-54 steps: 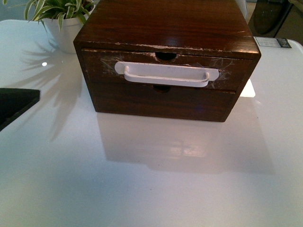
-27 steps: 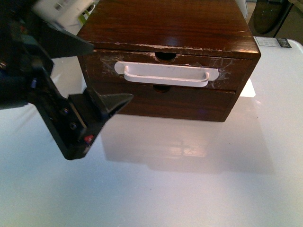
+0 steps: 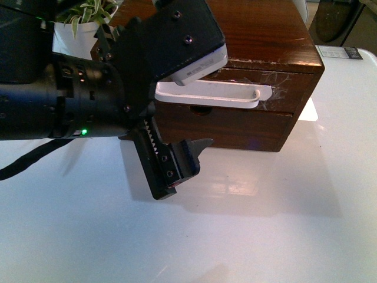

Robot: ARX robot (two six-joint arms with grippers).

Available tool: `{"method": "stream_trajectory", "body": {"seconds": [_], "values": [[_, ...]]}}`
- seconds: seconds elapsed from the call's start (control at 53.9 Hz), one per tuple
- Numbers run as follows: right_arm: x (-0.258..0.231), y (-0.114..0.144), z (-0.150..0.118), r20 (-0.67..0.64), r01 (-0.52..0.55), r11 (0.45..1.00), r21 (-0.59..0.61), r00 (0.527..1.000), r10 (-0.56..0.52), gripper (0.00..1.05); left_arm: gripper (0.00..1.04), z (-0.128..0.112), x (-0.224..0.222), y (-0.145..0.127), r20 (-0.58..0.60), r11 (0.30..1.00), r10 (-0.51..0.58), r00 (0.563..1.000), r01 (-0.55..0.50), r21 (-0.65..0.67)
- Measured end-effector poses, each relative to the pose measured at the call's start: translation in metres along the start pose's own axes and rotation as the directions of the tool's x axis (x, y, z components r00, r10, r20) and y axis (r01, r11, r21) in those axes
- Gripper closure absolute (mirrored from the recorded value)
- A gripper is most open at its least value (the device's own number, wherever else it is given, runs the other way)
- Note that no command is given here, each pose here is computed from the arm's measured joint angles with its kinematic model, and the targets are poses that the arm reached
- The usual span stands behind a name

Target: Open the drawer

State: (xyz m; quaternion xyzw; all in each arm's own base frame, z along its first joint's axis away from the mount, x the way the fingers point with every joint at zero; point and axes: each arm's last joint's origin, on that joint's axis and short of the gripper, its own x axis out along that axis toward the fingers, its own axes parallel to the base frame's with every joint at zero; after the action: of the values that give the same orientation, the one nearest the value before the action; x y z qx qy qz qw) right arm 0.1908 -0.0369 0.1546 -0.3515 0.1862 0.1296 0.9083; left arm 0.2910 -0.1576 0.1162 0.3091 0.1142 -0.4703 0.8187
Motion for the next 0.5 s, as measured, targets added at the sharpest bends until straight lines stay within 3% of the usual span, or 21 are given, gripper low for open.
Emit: {"method": "stream_trajectory", "body": {"seconds": [0.501], "values": [[0.019,-0.01,0.003,0.029,-0.062,0.998,-0.028,0.998,0.063,0.09,0.08,-0.012,0.05,0.024,-0.04,0.998,-0.057,0.998,0.058,0.02]]}}
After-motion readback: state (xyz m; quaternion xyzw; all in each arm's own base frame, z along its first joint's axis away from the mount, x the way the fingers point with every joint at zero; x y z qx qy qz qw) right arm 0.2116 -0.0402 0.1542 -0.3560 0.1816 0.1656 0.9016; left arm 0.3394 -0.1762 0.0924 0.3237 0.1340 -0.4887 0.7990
